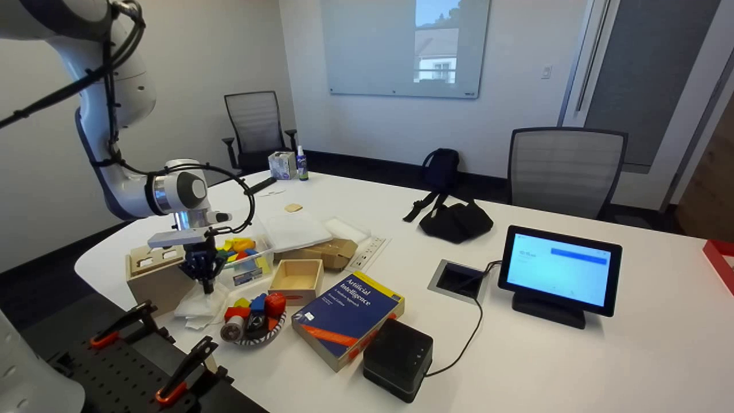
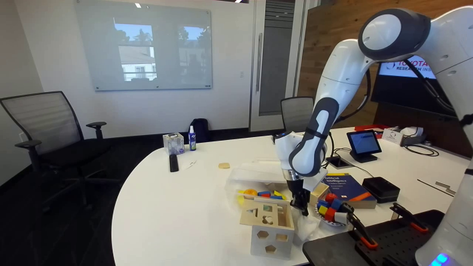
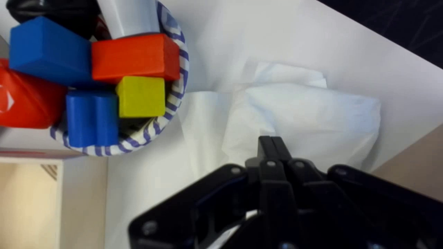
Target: Use a white cloth to clean the table
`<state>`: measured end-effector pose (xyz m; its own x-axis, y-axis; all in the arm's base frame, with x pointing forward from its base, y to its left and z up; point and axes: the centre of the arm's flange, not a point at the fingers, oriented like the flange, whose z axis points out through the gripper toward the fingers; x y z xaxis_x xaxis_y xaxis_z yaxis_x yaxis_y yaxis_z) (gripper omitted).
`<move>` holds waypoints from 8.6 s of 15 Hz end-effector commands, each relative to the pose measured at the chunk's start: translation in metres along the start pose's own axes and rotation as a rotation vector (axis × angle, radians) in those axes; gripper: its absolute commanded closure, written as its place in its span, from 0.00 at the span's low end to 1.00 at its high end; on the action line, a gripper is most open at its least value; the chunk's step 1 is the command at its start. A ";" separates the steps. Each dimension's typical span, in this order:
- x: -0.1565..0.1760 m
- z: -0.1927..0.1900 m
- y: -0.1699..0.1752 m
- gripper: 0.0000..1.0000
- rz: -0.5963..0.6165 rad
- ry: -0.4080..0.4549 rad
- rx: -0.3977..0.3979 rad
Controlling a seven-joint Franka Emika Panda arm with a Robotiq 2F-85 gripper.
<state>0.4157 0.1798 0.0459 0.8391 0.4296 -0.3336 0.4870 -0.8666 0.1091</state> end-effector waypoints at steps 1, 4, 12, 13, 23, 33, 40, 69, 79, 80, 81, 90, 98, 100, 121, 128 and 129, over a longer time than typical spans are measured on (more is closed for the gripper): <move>-0.014 -0.053 0.010 1.00 -0.010 -0.003 0.068; -0.021 -0.086 0.017 1.00 0.003 -0.028 0.107; -0.081 -0.154 0.084 1.00 0.254 -0.178 0.161; -0.095 -0.159 0.102 1.00 0.323 -0.187 0.166; -0.222 -0.128 0.235 1.00 0.879 -0.294 0.242; -0.249 -0.029 0.297 1.00 1.197 -0.244 0.217; -0.211 0.055 0.287 1.00 1.227 -0.321 0.174; -0.058 0.073 0.304 1.00 1.099 -0.259 0.159; -0.153 0.131 0.289 1.00 1.082 -0.511 0.217; -0.162 0.133 0.295 1.00 1.111 -0.519 0.193; -0.173 0.133 0.305 1.00 1.150 -0.520 0.167; -0.173 0.122 0.338 1.00 1.307 -0.379 0.046; -0.102 0.099 0.295 1.00 1.197 -0.267 0.093; -0.099 0.103 0.285 1.00 1.144 -0.306 0.109; -0.174 0.117 0.339 1.00 1.355 -0.282 -0.051; -0.123 0.089 0.303 1.00 1.293 -0.208 0.186; -0.118 0.088 0.299 1.00 1.277 -0.208 0.219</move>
<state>0.4414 -0.1641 0.0231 0.6086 -0.7697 -0.1928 -0.6671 -0.6279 0.4009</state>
